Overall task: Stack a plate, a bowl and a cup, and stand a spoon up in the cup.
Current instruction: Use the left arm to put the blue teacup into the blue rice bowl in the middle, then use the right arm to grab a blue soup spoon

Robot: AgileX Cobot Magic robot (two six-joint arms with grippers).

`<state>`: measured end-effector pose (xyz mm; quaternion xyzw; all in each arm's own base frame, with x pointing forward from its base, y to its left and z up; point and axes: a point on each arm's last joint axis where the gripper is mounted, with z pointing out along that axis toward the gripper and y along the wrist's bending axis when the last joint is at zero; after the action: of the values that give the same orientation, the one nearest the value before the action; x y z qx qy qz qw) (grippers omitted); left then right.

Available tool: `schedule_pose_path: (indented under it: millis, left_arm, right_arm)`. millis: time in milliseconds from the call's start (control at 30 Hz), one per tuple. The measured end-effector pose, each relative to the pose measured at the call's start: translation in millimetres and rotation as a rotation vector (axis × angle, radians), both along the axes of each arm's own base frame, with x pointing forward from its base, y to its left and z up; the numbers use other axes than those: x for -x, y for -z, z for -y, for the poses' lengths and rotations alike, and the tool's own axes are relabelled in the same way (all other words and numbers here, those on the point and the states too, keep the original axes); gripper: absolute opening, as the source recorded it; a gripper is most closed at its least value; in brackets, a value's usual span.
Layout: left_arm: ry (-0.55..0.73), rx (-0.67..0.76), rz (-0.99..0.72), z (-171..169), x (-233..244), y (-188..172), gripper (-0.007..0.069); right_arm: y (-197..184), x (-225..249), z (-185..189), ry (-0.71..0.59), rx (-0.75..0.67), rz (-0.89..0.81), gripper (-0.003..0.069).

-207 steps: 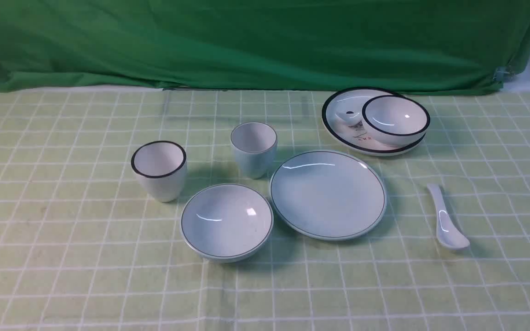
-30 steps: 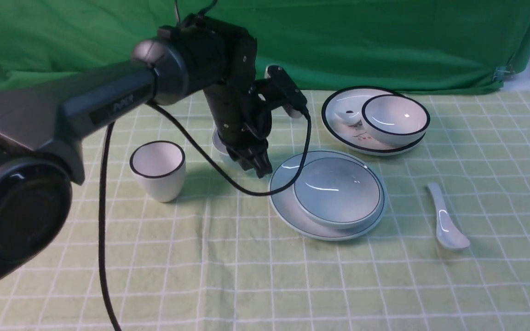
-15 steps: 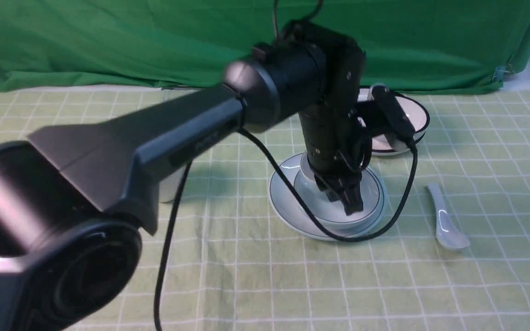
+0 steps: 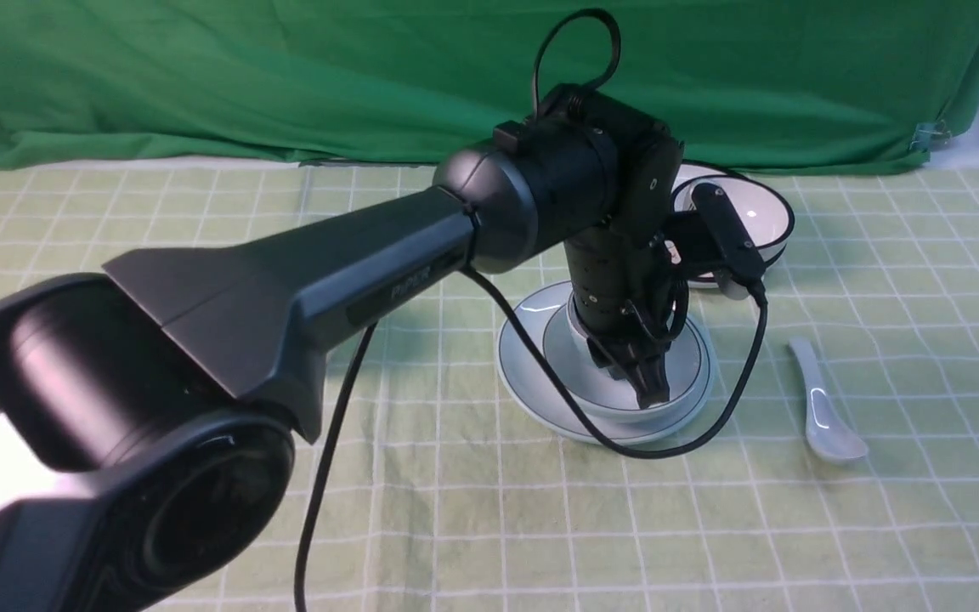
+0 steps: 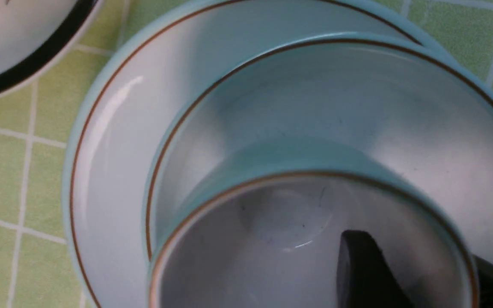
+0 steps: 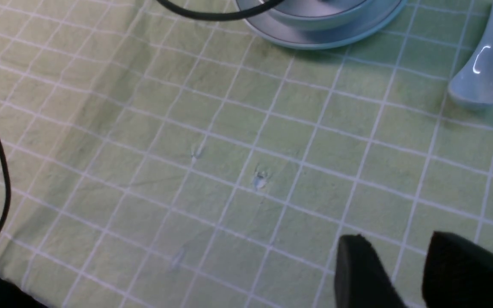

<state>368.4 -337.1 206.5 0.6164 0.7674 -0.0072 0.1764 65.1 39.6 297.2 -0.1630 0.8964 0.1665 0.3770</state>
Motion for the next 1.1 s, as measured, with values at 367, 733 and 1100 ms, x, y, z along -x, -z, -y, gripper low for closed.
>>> schedule_pose_path:
  millis: [367,733,1100]
  left_arm:
    - [-0.068,0.067,0.026,-11,13,-54,0.0555]
    - [-0.280,0.342,0.103,-96,108,-217,0.0051]
    - [-0.353,0.641,0.275,-213,234,-200,0.0000]
  right_arm:
    - [-2,-48,1,0.075,0.098,-0.146,0.0449]
    - [38,-209,-18,0.145,0.182,-0.355,0.0448]
    - [109,-323,-13,0.226,0.233,-0.474,0.0448]
